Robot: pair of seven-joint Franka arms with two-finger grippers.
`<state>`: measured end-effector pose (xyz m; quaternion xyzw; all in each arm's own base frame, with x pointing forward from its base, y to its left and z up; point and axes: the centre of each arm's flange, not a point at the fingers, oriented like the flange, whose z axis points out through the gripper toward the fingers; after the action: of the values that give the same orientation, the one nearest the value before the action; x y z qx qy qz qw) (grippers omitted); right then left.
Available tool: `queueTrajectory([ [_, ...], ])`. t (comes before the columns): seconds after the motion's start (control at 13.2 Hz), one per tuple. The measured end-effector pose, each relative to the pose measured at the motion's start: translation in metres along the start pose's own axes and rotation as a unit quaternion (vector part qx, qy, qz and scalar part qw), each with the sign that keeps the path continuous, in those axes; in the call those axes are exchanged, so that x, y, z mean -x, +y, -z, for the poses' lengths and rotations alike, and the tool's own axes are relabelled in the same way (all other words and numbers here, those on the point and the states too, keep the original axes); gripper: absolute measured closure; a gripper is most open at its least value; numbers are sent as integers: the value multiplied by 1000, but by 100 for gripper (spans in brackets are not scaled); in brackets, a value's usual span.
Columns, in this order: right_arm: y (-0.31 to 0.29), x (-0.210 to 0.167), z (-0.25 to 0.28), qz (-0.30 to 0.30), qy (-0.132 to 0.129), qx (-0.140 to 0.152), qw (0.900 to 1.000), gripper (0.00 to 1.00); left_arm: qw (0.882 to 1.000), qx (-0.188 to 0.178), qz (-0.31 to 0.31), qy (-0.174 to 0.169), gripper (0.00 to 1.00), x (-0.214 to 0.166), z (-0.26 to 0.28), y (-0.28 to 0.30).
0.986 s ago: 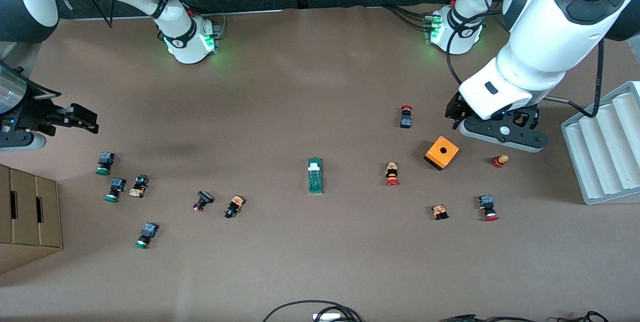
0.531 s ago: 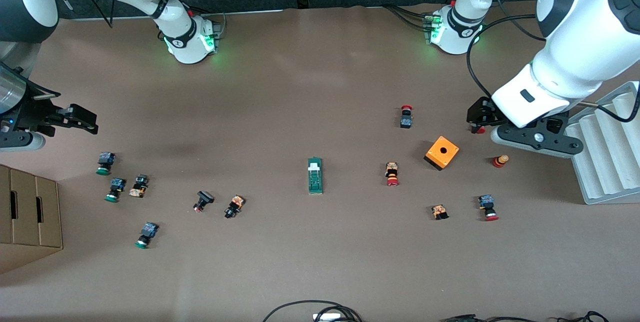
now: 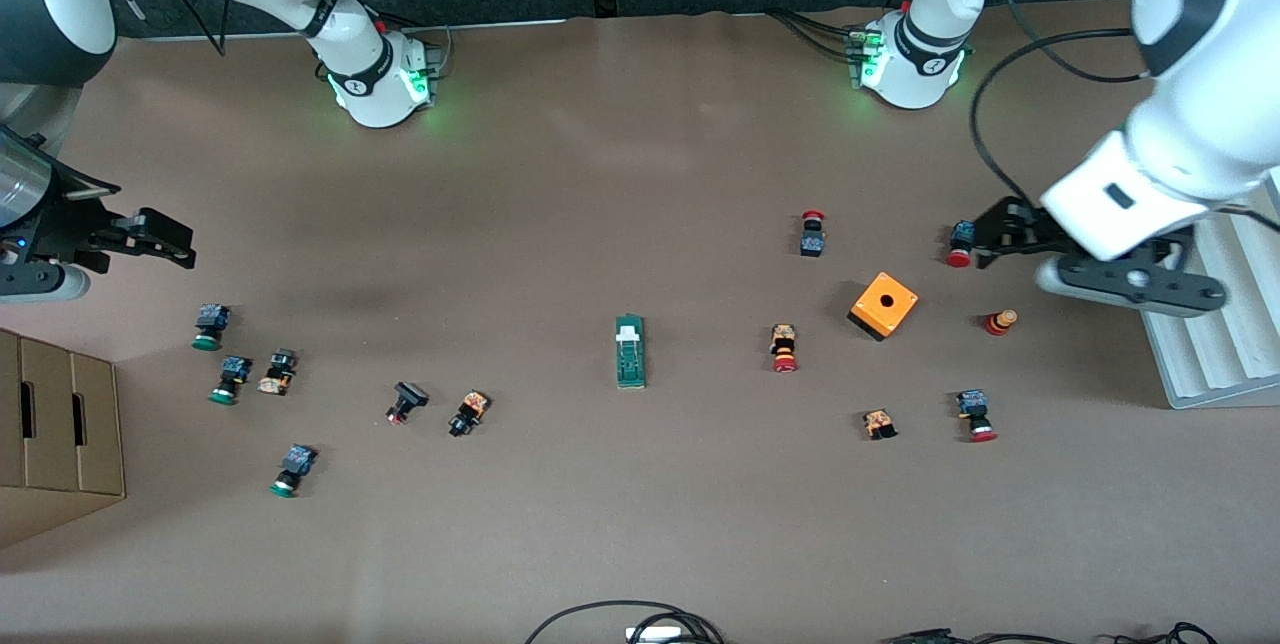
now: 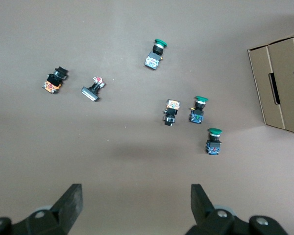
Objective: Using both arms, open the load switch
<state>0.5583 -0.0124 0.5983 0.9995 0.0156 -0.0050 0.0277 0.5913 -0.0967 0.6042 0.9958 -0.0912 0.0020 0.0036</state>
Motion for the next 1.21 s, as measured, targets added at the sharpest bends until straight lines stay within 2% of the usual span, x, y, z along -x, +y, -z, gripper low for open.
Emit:
queueTrajectory([
  [0.23,0,0,0,0,0,0,1000,0,999,-5,38,-2,0,24,-7,-42],
  [0.68,0,0,0,0,0,0,1000,0,999,-11,40,3,0,52,-19,-36],
  [1.21,0,0,0,0,1,0,1000,0,999,-11,46,9,0,54,-17,-40],
])
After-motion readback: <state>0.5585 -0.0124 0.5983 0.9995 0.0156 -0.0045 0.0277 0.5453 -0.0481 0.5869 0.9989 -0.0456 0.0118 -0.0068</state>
